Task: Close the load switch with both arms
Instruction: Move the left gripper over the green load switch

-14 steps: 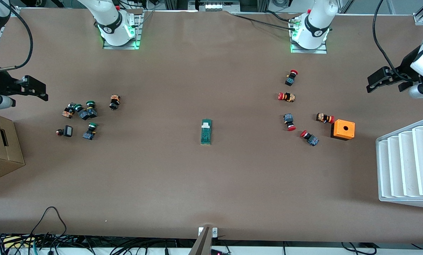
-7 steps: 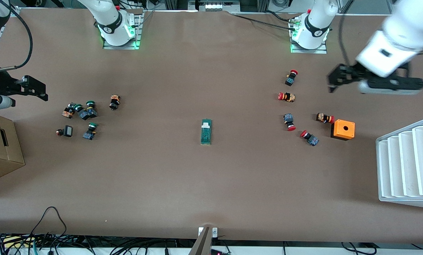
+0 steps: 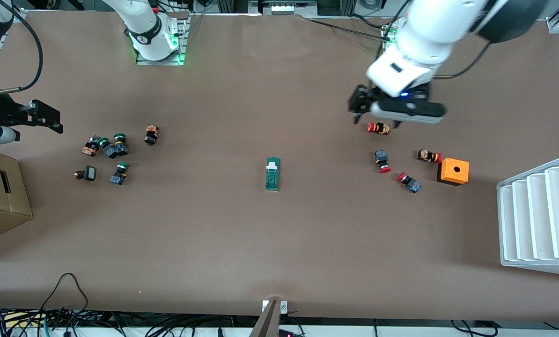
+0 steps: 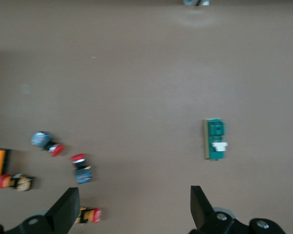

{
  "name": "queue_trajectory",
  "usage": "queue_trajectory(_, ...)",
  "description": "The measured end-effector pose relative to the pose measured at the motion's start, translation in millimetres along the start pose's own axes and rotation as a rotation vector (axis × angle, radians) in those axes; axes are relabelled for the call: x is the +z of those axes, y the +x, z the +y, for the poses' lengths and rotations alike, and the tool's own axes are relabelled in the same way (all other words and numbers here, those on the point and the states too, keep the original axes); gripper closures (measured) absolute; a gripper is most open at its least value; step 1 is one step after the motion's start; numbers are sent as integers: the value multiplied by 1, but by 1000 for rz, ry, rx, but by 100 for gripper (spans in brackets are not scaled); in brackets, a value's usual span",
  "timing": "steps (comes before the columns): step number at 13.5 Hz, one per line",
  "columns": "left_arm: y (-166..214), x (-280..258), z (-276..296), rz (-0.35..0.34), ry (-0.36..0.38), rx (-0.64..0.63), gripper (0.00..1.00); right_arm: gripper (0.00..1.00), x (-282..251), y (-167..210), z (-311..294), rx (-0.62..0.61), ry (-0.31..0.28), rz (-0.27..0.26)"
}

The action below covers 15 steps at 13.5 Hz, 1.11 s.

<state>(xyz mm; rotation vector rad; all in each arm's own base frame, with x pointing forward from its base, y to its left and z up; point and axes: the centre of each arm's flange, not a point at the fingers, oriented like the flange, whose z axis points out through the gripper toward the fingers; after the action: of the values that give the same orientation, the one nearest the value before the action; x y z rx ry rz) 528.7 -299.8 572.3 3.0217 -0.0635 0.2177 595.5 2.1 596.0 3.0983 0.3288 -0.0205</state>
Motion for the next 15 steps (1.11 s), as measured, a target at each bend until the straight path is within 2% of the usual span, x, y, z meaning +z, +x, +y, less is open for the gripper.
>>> queue_trajectory(2, -6, 17, 25, 23, -30, -22, 0, 0, 0, 0, 1, 2, -3, 0)
queue_trajectory(7, -40, 67, 86, 141, -66, -80, 0, 0, 0, -1, 4, 1, -26, -5)
queue_trajectory(11, -79, 128, 136, 249, -3, -121, 0, 0, 0, -2, 9, 7, -27, -5)
queue_trajectory(15, -116, 201, 172, 391, 52, -159, 0, 0, 0, -5, 24, 7, -27, -6)
